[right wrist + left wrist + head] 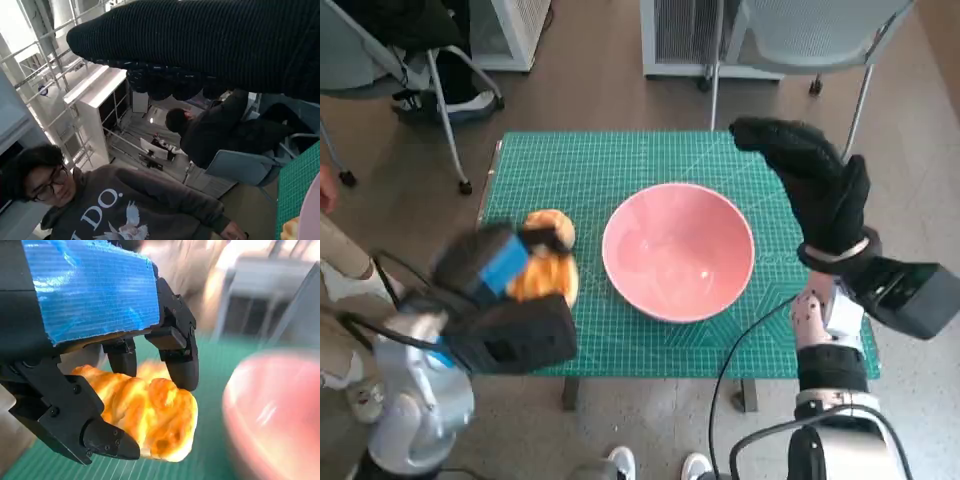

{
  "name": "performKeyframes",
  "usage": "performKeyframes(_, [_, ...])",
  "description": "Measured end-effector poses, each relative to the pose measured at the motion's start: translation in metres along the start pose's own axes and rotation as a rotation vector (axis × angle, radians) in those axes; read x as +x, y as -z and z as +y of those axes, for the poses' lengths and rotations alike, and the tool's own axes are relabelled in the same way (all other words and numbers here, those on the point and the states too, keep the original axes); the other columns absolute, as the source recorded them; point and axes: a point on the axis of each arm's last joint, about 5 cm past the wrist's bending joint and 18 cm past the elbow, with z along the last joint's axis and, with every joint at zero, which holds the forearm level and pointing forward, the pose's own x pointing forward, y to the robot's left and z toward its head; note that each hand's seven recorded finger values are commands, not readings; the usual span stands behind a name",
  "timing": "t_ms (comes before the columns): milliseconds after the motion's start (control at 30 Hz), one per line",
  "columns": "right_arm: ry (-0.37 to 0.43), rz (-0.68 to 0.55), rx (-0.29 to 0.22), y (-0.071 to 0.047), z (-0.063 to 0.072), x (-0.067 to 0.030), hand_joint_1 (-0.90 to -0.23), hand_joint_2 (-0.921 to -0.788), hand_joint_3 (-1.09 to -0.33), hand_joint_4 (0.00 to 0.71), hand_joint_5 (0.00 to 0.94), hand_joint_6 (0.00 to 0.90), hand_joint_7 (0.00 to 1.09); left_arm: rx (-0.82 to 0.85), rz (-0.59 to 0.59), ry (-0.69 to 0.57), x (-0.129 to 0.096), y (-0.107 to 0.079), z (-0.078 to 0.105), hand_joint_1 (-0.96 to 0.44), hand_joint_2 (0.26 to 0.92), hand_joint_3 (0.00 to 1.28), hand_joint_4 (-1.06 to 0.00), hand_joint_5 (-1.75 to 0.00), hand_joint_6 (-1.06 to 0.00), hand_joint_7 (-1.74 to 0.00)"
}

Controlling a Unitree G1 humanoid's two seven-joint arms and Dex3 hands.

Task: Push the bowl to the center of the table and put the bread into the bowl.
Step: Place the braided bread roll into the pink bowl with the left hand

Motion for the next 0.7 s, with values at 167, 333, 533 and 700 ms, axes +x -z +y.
performKeyframes(167, [0.001, 0.0, 0.0, 0.0, 0.0, 0.0, -0.609, -0.921, -0.744, 0.132, 0.001, -0.001, 0.51, 0.012, -0.057, -0.071, 0.0, -0.007, 0.013, 0.0, 0.797, 0.26, -0.73, -1.27, -0.68, -0.99])
performKeyframes(333, [0.006, -0.002, -0.001, 0.0, -0.001, -0.0006, -0.608, -0.921, -0.743, 0.132, 0.001, -0.001, 0.51, 0.005, -0.096, -0.07, 0.003, -0.01, 0.017, 0.01, 0.752, 0.35, -0.7, -1.35, -0.71, -0.95])
performKeyframes(533, [0.007, -0.003, -0.002, -0.001, -0.001, -0.0007, -0.608, -0.921, -0.741, 0.133, 0.002, -0.001, 0.51, 0.02, -0.151, -0.103, 0.011, -0.019, 0.027, 0.0, 0.801, 0.25, -0.74, -1.25, -0.68, -1.0])
performKeyframes(700, [0.008, -0.004, -0.003, -0.001, -0.001, -0.0008, -0.605, -0.921, -0.741, 0.134, 0.002, -0.001, 0.51, 0.03, -0.218, -0.138, 0.02, -0.031, 0.033, 0.0, 0.785, 0.29, -0.71, -1.31, -0.71, -0.96])
